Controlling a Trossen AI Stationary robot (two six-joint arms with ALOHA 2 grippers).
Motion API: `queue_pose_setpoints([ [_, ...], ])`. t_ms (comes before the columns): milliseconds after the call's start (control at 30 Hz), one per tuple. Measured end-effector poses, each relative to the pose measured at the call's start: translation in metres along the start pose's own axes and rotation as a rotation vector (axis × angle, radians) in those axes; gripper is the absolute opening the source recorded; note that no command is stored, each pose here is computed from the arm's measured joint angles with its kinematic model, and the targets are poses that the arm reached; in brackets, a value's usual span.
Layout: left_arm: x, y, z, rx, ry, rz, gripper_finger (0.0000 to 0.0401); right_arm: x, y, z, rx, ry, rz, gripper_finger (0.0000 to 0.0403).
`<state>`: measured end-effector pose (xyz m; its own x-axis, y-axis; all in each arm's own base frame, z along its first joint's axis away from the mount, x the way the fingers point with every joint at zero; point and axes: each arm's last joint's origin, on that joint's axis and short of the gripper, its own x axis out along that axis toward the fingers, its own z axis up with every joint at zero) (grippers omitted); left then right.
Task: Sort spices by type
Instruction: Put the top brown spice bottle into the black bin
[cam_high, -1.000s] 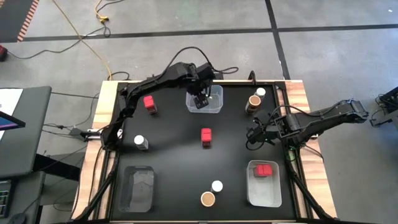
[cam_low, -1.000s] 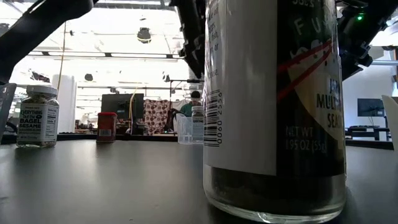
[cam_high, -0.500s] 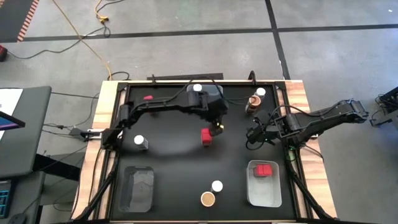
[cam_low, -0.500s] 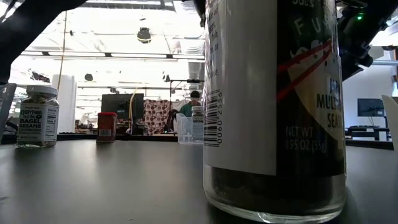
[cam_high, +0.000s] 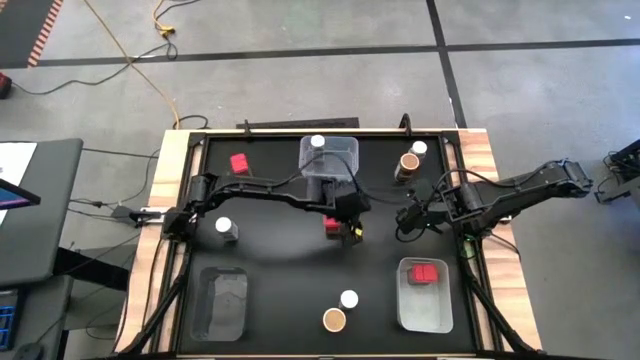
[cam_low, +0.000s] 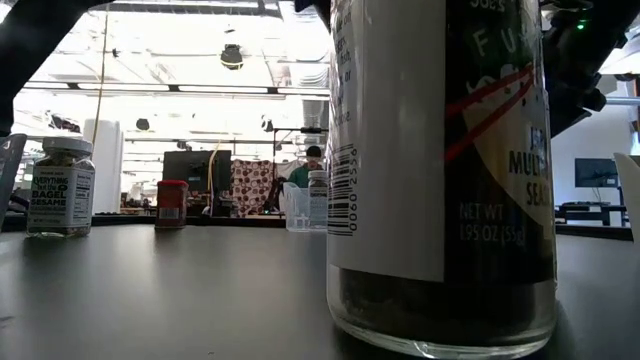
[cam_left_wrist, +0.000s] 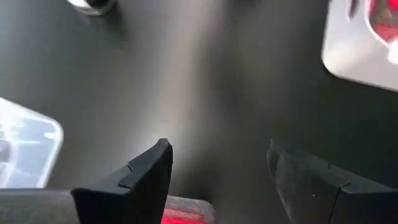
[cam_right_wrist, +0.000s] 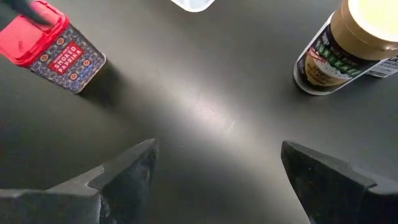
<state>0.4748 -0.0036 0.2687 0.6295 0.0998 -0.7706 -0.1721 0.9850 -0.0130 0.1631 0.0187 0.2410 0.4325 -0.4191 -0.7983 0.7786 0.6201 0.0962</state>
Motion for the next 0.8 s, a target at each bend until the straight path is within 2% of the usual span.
queue_pose_setpoints([
  [167,-0.006,-0.013,-0.011,0.034,-0.049,-0.027,0.0251,0.0,0.0,0.0,0.003,0.0,0.005,0.0374],
  [300,-0.019,-0.008,-0.027,0.024,-0.101,-0.028,0.0251,0.0,0.002,0.001,0.013,0.007,0.025,0.0374],
  [633,-0.093,0.011,-0.103,-0.049,-0.2,-0.03,0.0251,0.001,0.002,0.003,0.205,0.003,0.032,0.0374],
  [800,-0.131,0.015,-0.138,-0.062,-0.246,-0.024,0.0251,-0.003,0.001,0.016,0.289,-0.019,0.03,0.0366],
])
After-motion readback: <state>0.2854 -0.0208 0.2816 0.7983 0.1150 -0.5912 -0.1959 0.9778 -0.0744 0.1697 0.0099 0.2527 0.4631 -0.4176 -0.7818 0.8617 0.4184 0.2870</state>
